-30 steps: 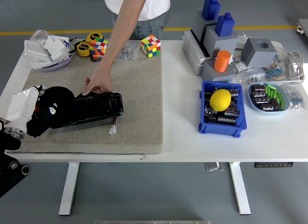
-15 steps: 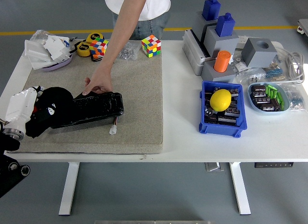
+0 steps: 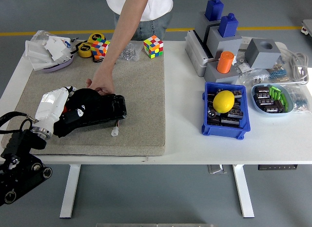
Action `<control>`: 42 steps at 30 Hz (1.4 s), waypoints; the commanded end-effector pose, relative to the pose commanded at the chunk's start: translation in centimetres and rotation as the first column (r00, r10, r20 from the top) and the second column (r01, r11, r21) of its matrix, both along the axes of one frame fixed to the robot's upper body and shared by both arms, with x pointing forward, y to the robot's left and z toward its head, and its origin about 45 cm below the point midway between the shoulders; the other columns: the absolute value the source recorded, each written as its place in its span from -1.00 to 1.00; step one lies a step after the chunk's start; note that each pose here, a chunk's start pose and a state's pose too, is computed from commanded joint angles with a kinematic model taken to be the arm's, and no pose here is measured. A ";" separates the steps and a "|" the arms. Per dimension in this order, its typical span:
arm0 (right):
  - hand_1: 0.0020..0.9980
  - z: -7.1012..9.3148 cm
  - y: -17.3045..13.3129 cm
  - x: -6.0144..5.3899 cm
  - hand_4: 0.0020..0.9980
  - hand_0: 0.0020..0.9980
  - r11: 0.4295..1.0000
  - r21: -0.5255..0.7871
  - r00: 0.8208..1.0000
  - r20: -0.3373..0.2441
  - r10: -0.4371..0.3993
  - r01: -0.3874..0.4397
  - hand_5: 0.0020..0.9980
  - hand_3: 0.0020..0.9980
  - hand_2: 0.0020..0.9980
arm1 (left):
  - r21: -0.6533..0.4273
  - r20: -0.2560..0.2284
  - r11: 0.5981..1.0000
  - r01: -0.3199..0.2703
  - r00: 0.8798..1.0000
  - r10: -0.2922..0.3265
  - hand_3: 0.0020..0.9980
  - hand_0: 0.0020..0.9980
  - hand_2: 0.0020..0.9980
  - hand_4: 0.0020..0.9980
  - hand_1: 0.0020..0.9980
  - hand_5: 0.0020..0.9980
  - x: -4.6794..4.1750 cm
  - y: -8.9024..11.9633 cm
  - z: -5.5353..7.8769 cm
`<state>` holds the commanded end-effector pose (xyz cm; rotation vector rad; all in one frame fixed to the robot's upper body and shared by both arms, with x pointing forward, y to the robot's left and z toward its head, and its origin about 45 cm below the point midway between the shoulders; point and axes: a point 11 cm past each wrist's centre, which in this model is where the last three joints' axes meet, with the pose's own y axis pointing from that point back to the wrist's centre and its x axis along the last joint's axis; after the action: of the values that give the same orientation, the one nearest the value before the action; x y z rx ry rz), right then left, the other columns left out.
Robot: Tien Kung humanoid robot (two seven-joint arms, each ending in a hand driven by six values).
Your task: Pick the rag up,wipe the panel,place it on the desk
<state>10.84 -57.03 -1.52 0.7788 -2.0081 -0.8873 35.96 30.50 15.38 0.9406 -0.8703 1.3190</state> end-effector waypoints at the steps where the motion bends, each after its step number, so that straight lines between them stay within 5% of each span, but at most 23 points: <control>1: 0.27 0.0 0.0 0.0 0.91 0.50 1.000 0.000 1.000 0.000 0.001 -0.001 0.14 0.18 0.38 | 0.000 0.001 1.000 0.007 1.000 -0.007 0.14 -0.63 -0.48 0.00 -0.88 -0.81 0.07 -0.2 0.1; 31: 0.27 0.1 -0.2 0.0 0.91 0.50 1.000 -0.003 1.000 -0.010 0.012 -0.012 0.15 0.18 0.38 | -0.025 0.014 0.992 0.123 0.992 -0.123 0.15 -0.63 -0.48 0.01 -0.88 -0.82 0.85 -5.9 1.0; 42: 0.27 0.1 -0.2 -0.1 0.91 0.50 1.000 -0.004 1.000 -0.007 0.005 -0.005 0.14 0.18 0.38 | -0.003 0.011 0.995 0.097 0.995 -0.097 0.15 -0.63 -0.48 0.01 -0.88 -0.82 0.57 -4.1 1.0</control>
<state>10.74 -57.20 -1.43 0.7774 -2.0007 -0.8814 36.53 26.36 16.41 0.8782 -0.9108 1.2435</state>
